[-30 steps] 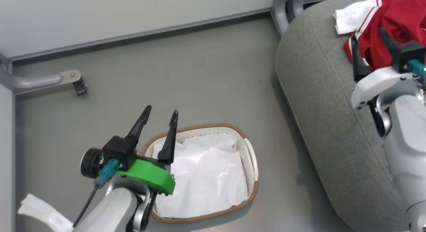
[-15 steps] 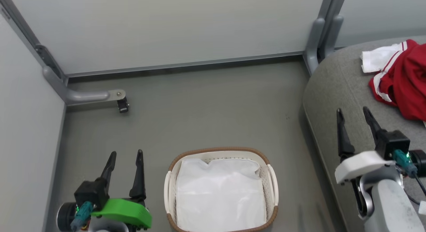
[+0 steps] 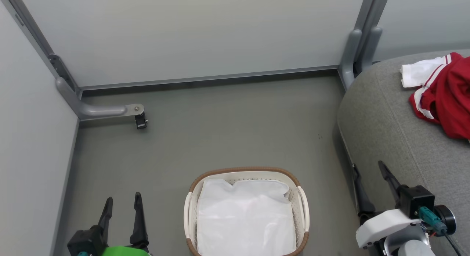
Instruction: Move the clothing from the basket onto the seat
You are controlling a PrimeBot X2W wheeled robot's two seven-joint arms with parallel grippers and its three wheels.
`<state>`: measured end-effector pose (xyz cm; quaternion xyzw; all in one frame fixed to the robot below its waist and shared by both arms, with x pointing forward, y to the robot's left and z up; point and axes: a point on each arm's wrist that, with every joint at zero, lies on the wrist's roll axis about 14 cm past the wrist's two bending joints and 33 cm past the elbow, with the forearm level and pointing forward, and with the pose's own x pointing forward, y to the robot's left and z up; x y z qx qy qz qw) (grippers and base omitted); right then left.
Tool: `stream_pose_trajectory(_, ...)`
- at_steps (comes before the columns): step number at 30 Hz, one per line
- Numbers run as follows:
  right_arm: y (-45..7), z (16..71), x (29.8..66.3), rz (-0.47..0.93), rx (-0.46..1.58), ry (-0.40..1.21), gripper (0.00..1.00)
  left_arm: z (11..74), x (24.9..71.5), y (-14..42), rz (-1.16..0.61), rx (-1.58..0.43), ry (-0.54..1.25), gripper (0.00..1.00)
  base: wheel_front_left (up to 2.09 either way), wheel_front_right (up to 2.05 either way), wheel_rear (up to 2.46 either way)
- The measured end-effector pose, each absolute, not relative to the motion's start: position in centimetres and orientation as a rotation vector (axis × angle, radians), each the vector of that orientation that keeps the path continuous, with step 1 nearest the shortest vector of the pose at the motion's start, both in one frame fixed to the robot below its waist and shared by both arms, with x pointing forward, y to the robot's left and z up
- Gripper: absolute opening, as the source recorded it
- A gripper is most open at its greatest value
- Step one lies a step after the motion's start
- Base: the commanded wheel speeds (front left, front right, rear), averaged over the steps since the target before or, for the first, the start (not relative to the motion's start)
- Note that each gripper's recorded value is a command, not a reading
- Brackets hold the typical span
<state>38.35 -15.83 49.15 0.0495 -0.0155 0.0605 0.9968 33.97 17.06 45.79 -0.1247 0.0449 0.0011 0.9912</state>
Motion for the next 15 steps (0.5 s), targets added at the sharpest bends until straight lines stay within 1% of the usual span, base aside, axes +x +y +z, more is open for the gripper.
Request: stream_pose_trajectory(15, -14.83, 48.18, 37.77, 0.149, 0.109, 0.001, 1.00, 45.32, 33.83, 17.22, -0.002, -0.240, 0.094, 1.00, 0.00, 0.00, 0.00)
